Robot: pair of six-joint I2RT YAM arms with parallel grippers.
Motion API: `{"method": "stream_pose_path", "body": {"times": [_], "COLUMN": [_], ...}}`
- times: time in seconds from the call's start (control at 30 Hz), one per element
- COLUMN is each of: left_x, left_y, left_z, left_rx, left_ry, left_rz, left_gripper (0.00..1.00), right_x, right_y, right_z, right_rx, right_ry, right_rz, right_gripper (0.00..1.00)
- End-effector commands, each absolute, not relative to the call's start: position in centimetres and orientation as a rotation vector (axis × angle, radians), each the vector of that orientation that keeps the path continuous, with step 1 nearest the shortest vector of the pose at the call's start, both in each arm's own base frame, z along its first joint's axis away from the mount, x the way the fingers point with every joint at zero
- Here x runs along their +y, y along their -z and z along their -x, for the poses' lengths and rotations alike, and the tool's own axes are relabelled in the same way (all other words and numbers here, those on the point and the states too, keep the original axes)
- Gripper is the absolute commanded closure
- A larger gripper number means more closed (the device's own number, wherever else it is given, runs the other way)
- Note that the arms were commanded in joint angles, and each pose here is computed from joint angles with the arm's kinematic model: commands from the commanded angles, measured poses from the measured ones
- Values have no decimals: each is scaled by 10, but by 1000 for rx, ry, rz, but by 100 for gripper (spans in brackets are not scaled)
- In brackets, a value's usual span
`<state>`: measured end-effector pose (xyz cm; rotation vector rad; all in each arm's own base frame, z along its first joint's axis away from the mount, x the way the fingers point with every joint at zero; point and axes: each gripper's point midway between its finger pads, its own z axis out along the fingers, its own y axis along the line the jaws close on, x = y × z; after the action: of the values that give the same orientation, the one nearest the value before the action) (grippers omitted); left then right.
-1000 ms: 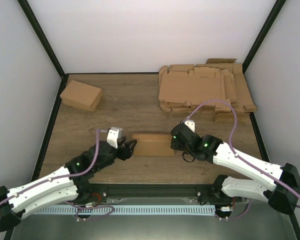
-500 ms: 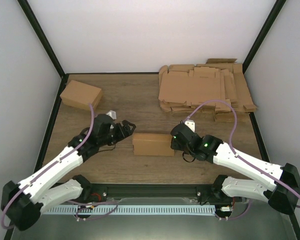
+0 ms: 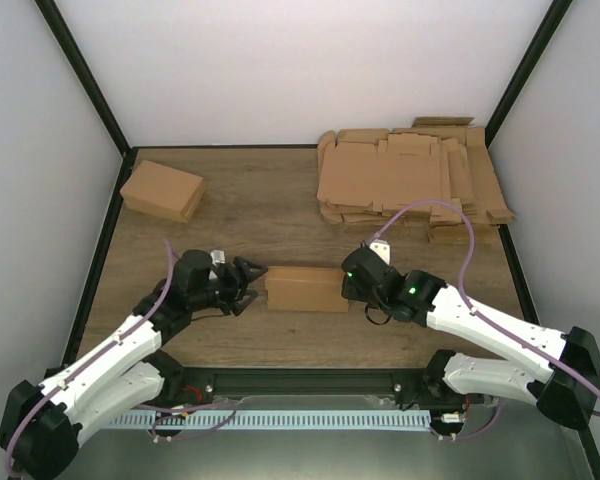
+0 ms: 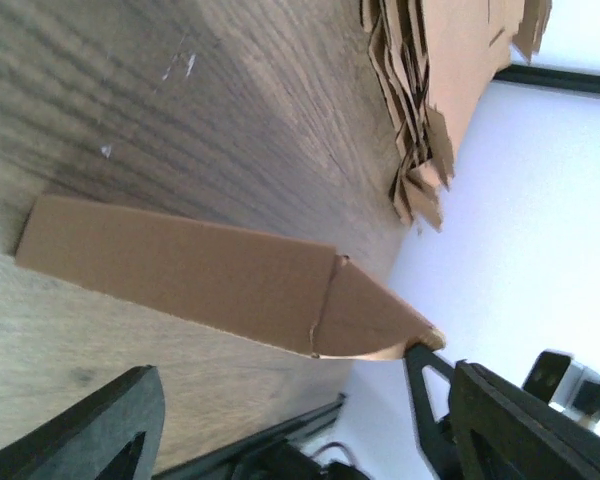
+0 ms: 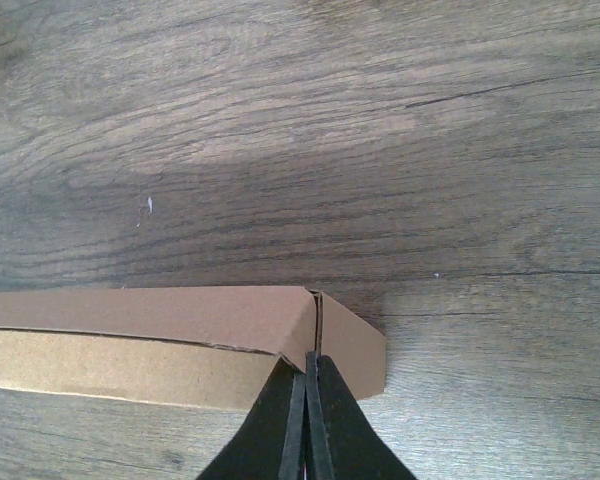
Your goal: Fold the paper box
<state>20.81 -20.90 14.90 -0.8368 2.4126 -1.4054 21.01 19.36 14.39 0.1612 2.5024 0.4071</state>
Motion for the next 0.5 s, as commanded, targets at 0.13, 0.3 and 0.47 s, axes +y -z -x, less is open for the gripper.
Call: {"method": "stream_pose_path", "body": {"times": [0.13,0.3,0.47], "left_x": [-212,-208,-207], "left_y": [-164,-148,-143], "left_z": [-220,-216,-210], "left_rx": [2238,2230,2280], "left_ry": [1616,1614,1560], "left_rz": [1093,1333,1500], "left_gripper": [8,6,19], "right_x": [160,159,160], "right_y": [-90,-90,-89], "right_z": [-169,-168,-168], "right_rx": [2735,2736,2738], "right_ry": [-175,-175,-171], "right_rz": [-100,-101,-100], "right_gripper": [99,99,99]}}
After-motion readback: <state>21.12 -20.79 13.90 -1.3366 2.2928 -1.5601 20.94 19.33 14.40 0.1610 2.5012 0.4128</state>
